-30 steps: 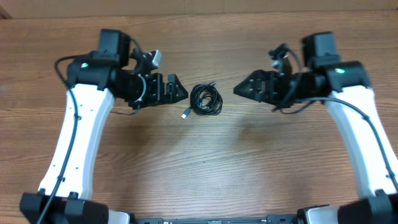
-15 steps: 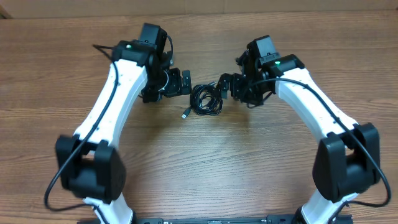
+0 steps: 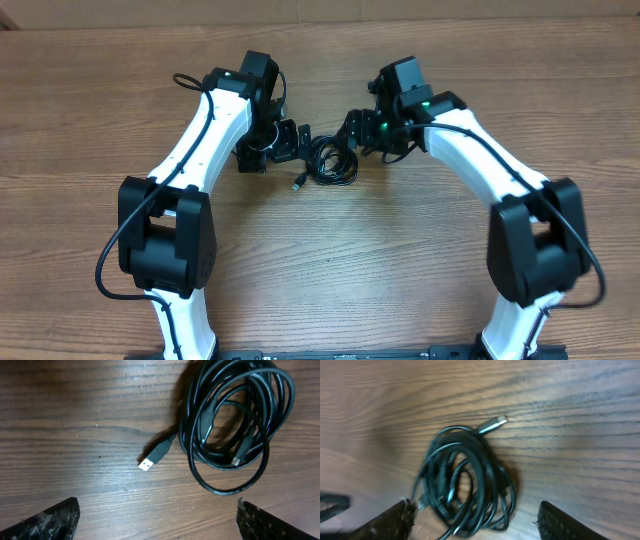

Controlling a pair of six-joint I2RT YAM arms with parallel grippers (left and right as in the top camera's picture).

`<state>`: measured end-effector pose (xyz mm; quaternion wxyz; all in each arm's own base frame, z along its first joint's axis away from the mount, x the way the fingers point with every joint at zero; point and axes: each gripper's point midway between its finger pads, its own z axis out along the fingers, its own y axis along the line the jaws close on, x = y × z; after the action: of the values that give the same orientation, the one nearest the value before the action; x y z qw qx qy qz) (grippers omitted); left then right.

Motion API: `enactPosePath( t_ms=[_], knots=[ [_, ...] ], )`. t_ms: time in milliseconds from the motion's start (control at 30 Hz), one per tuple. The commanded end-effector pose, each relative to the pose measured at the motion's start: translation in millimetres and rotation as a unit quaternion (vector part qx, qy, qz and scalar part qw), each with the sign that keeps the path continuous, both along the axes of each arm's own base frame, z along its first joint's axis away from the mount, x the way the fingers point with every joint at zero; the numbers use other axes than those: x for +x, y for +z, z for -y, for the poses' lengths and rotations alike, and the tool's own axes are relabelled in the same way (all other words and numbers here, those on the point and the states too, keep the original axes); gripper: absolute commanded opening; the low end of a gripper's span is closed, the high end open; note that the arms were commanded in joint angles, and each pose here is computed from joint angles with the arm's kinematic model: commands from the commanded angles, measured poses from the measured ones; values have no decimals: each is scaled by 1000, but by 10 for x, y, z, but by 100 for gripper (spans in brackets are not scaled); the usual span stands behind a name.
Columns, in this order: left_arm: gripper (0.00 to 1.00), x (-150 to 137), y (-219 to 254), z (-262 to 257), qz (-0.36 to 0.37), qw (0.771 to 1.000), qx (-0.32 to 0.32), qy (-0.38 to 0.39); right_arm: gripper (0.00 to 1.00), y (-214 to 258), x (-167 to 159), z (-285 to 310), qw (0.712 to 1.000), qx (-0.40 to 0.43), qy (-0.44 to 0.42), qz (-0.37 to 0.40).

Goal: Untangle cables

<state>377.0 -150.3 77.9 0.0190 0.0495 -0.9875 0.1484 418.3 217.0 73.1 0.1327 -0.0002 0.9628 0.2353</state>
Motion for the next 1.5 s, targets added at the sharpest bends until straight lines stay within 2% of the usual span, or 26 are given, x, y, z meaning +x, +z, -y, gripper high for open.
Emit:
enactPosePath(
  t_ms=[0, 100, 200, 400, 567, 633, 733, 767, 900, 1033, 1200, 1300, 1367, 1467],
  knots=[
    [100, 76, -18, 32, 13, 1000, 2, -9, 75, -146, 59, -78, 1000, 7, 2, -8],
    [100, 102, -35, -30, 14, 1000, 20, 14, 70, -265, 71, -118, 1000, 14, 7, -16],
    [100, 102, -36, -33, 13, 1000, 20, 15, 60, -361, 75, -120, 1000, 12, 6, -23],
    [100, 105, -36, -34, 14, 1000, 20, 15, 45, -283, 56, -280, 998, 56, 27, -24],
    [100, 100, -36, -28, 13, 1000, 20, 14, 36, -294, 0, -345, 998, 53, 32, -28],
    [100, 99, -36, -28, 13, 1000, 20, 14, 28, -293, -11, -365, 998, 53, 35, -28],
    [100, 98, -36, -28, 13, 1000, 20, 14, 7, -292, -12, -370, 998, 53, 35, -28],
    [100, 98, -36, -28, 13, 1000, 20, 14, 4, -288, -14, -372, 998, 54, 35, -28],
    [100, 90, -34, -3, 12, 1000, 18, 12, 4, -118, -57, -458, 995, 86, 44, -40],
    [100, 92, -33, 10, 14, 1000, 17, 10, 4, 307, -83, -555, 990, 121, 61, -33],
    [80, 94, -33, 8, 14, 1000, 16, 11, 4, 1008, -118, -556, 988, 140, 69, 11],
    [76, 98, -31, 16, 15, 1000, 15, 10, 4, 1398, -191, -529, 985, 151, 73, 42],
    [69, 101, -31, 16, 15, 1000, 15, 10, 4, 1626, -249, -523, 982, 163, 78, 59],
    [54, 101, -32, 15, 15, 1000, 15, 11, 4, 1970, -379, -561, 972, 197, 99, 84]
  ],
)
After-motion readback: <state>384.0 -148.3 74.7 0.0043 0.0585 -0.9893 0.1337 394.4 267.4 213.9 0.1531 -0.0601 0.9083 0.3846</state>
